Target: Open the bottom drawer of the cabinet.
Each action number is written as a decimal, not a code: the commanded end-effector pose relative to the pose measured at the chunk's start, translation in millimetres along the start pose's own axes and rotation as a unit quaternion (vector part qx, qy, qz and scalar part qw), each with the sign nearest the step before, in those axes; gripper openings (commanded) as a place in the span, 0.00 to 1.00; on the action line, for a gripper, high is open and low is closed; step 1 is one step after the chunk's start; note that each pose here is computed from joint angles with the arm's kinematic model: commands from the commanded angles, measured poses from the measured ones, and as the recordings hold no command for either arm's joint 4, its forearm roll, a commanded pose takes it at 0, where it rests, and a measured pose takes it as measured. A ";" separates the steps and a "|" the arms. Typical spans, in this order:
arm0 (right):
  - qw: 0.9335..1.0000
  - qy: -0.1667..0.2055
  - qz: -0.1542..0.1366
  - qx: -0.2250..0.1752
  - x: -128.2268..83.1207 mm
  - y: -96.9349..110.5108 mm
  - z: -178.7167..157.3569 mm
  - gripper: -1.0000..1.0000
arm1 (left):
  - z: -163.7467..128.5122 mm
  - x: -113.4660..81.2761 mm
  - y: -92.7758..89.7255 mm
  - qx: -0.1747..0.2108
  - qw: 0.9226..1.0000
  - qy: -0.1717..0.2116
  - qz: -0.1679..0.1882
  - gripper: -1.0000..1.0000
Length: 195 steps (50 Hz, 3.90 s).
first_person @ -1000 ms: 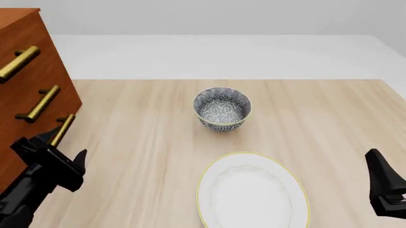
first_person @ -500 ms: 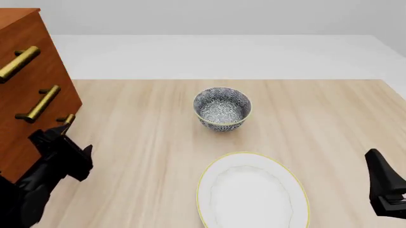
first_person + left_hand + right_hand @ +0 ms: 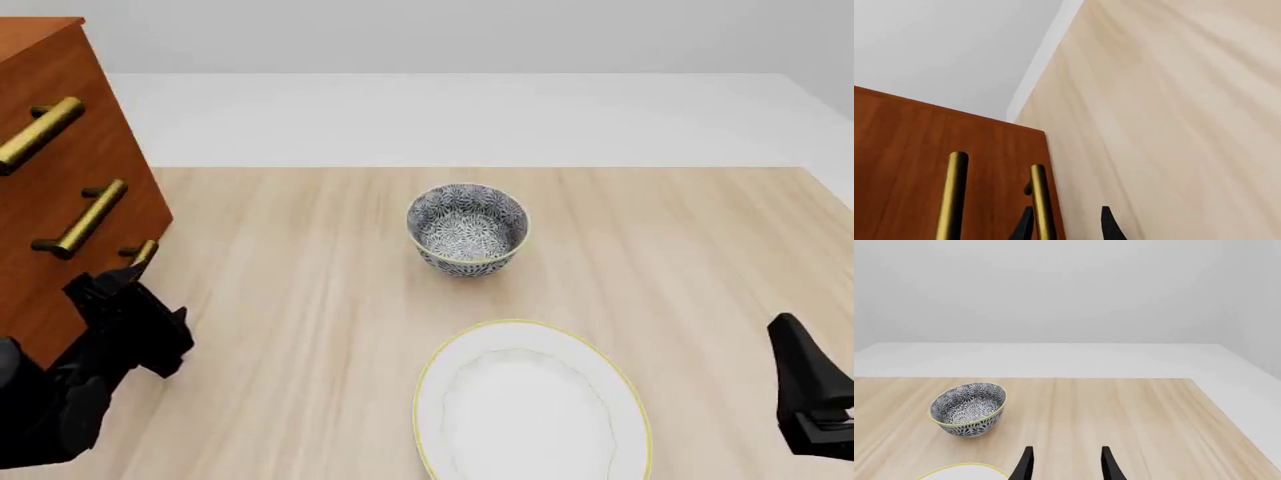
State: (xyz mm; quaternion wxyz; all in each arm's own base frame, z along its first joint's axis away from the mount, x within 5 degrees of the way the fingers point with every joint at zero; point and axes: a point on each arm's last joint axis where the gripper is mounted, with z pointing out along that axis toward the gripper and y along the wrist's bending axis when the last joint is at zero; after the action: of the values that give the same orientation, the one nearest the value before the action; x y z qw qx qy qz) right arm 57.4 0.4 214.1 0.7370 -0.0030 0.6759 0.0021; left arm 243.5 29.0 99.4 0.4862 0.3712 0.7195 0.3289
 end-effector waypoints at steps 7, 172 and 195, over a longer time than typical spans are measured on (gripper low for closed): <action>1.000 0.000 0.000 0.000 0.0 0.0 -0.2 1.00 | 11.2 10.6 0.4 -0.003 1.000 0.018 0.005 1.00; 1.000 0.000 0.000 0.000 0.1 0.0 -0.1 1.00 | 38.8 -76.9 -75.3 0.092 0.982 -0.145 0.081 0.00; 1.000 0.000 0.000 0.000 0.1 0.1 -0.1 1.00 | -33.1 -84.3 -41.6 0.078 0.979 -0.180 0.057 1.00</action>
State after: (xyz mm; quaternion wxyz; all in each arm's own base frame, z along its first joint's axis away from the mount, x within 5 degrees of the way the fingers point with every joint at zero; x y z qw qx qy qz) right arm 57.3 0.5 214.0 0.7369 -0.0032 0.6760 0.0025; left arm 253.4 -57.5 96.8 0.5117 0.5418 0.5939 0.3031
